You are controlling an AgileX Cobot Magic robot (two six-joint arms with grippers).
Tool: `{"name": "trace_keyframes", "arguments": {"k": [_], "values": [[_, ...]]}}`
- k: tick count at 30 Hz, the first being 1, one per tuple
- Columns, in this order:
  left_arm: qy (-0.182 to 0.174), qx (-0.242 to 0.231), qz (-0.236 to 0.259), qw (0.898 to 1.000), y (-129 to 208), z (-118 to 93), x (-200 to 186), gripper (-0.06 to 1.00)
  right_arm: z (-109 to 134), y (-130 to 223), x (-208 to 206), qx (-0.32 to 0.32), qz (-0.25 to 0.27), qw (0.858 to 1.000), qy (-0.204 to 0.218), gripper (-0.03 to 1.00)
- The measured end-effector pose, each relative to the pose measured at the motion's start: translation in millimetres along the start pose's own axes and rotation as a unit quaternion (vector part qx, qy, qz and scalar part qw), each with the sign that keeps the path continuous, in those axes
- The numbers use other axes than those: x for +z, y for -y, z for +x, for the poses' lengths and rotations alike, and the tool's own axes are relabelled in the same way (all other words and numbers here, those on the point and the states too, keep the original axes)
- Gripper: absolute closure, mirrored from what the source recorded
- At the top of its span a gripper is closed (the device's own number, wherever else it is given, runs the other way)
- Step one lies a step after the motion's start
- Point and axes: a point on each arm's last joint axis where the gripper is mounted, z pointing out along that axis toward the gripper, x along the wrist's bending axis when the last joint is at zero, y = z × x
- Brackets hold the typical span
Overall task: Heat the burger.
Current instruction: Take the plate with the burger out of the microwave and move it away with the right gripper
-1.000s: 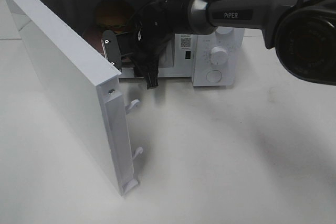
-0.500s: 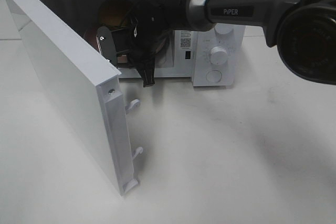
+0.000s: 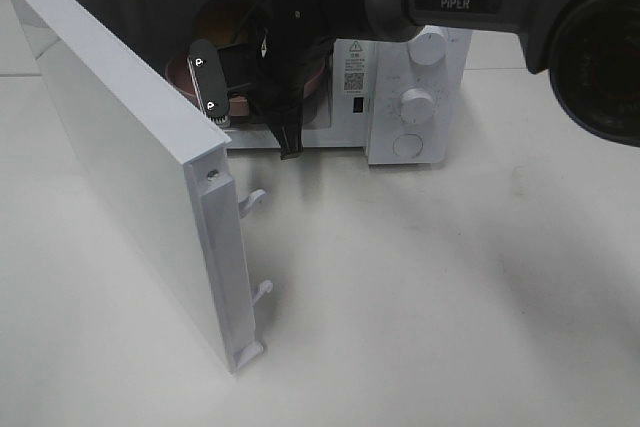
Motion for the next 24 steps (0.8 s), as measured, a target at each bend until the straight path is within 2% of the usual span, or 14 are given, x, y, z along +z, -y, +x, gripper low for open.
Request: {"name": "trace_keyframes", "arguments": {"k": [3, 4, 12, 24], "values": [[0.0, 0.0, 0.0, 1.0, 0, 0, 0, 0.05, 4, 0, -6, -0.02, -0.011, 1.0, -0.012, 0.86], [0.0, 0.0, 0.0, 1.0, 0, 0, 0, 0.05, 7, 1, -11, -0.05, -0.018, 0.998, -0.021, 0.86], [0.0, 0.0, 0.0, 1.0, 0, 0, 0, 0.05, 17, 7, -26, -0.11, -0.058, 0.991, -0.046, 0.86], [0.0, 0.0, 0.0, 1.0, 0, 0, 0, 0.05, 28, 14, -55, -0.139, -0.069, 0.987, -0.05, 0.86]]}}
